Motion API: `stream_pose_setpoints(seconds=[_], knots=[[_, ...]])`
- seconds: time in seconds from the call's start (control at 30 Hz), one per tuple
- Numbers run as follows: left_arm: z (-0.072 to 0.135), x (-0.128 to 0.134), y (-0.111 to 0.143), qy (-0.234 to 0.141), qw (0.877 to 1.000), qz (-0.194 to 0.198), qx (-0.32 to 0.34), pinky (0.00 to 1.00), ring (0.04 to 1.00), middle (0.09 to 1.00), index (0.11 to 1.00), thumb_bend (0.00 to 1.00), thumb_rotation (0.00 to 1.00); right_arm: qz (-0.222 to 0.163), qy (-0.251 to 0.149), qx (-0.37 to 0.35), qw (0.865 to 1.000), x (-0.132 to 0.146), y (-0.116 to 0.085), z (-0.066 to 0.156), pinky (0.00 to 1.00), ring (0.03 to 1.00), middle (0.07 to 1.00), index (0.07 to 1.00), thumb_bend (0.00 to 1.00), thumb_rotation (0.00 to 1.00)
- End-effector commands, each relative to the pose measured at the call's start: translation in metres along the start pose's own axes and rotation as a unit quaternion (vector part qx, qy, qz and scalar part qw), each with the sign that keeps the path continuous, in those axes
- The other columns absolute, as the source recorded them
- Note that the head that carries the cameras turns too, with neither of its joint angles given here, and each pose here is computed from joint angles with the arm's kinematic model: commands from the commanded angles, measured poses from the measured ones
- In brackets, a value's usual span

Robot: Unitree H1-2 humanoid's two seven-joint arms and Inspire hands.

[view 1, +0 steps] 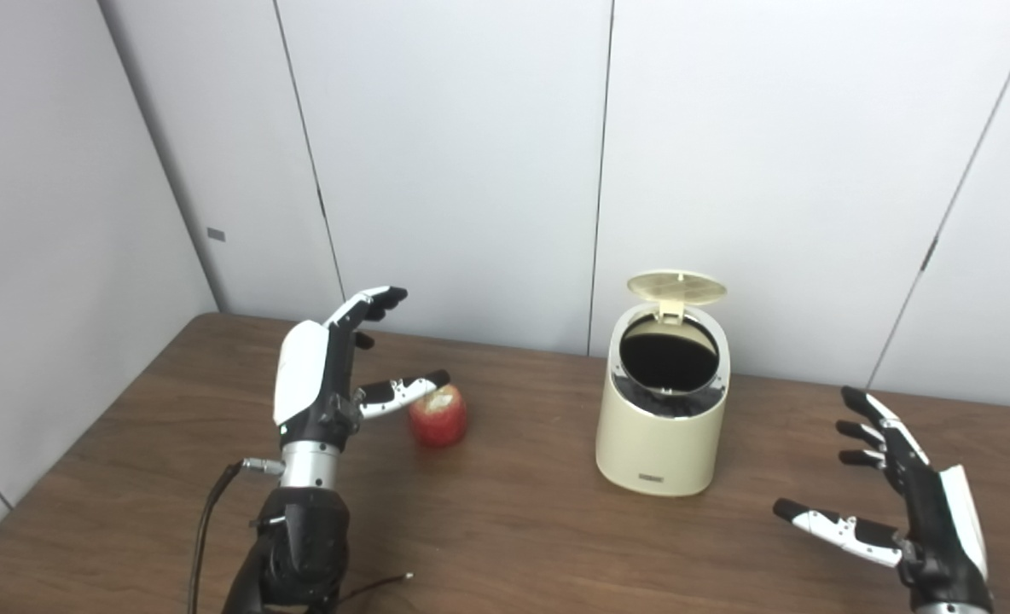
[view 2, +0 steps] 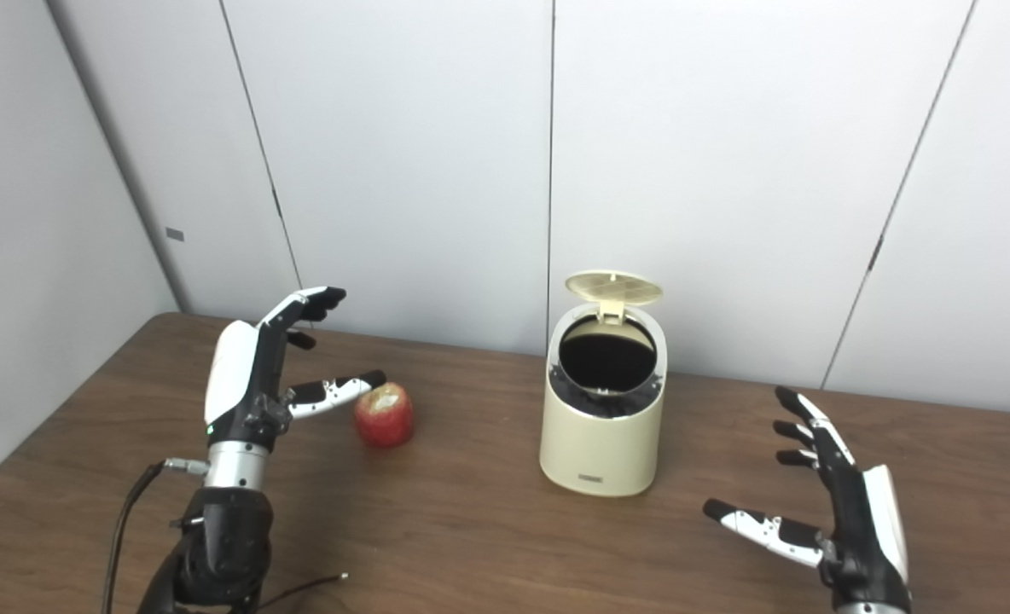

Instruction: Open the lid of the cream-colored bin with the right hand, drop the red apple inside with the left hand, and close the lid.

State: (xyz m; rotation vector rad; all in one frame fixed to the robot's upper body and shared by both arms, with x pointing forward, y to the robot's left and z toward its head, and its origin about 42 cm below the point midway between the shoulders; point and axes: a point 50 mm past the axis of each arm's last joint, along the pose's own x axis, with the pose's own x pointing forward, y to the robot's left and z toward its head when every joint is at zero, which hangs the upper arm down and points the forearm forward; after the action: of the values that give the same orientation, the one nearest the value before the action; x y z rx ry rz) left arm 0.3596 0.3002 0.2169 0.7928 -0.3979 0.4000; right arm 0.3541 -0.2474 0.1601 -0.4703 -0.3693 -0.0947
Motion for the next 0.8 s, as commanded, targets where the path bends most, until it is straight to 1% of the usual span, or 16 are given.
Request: stream_pose_setpoints(seconds=[0.0,0.1,0.13,0.27,0.3,0.37,0.43,0.53,0.63,0.77], knots=[[0.005,0.019,0.011,-0.023,0.999,0.023,0.027,0.62,0.769,0.788,0.777,0.87,0.19,-0.013,-0.035,0.003,0.999,0.011,-0.005,0.017,0.65,0.783,0.865,0.842,0.7,0.12],[-0.002,0.021,0.006,-0.002,0.999,-0.002,0.045,0.67,0.802,0.817,0.802,0.89,0.24,-0.013,-0.038,0.001,0.999,0.01,-0.005,0.019,0.64,0.775,0.862,0.842,0.7,0.13],[-0.004,0.021,0.005,0.004,0.999,-0.008,0.048,0.7,0.826,0.836,0.826,0.9,0.28,-0.013,-0.038,0.001,0.999,0.01,-0.005,0.02,0.63,0.773,0.863,0.843,0.7,0.12],[-0.008,0.022,-0.001,0.021,0.998,-0.03,0.055,0.74,0.862,0.85,0.847,0.93,0.32,-0.014,-0.039,0.001,0.999,0.009,-0.005,0.022,0.63,0.775,0.865,0.845,0.69,0.13],[-0.01,0.022,-0.004,0.03,0.997,-0.04,0.055,0.76,0.875,0.852,0.852,0.94,0.34,-0.016,-0.037,0.004,0.999,0.009,-0.005,0.022,0.63,0.776,0.867,0.851,0.67,0.13],[-0.012,0.021,-0.009,0.043,0.996,-0.055,0.056,0.79,0.904,0.862,0.86,0.96,0.37,-0.019,-0.034,0.009,0.999,0.008,-0.004,0.023,0.64,0.777,0.865,0.865,0.64,0.16],[-0.015,0.019,-0.014,0.054,0.995,-0.066,0.058,0.8,0.914,0.86,0.864,0.98,0.39,-0.019,-0.032,0.012,0.999,0.007,-0.004,0.024,0.65,0.785,0.868,0.877,0.62,0.16],[-0.019,0.016,-0.021,0.061,0.993,-0.076,0.062,0.79,0.916,0.858,0.867,0.98,0.41,-0.019,-0.03,0.015,0.999,0.006,-0.005,0.024,0.66,0.788,0.868,0.882,0.61,0.17],[-0.027,0.012,-0.029,0.066,0.991,-0.088,0.071,0.79,0.915,0.854,0.869,0.99,0.44,-0.02,-0.028,0.014,0.999,0.006,-0.005,0.025,0.67,0.787,0.869,0.883,0.6,0.19],[-0.035,0.009,-0.039,0.073,0.989,-0.097,0.08,0.79,0.902,0.843,0.866,0.97,0.43,-0.021,-0.025,0.008,0.999,0.006,-0.005,0.025,0.67,0.789,0.868,0.877,0.58,0.22]])
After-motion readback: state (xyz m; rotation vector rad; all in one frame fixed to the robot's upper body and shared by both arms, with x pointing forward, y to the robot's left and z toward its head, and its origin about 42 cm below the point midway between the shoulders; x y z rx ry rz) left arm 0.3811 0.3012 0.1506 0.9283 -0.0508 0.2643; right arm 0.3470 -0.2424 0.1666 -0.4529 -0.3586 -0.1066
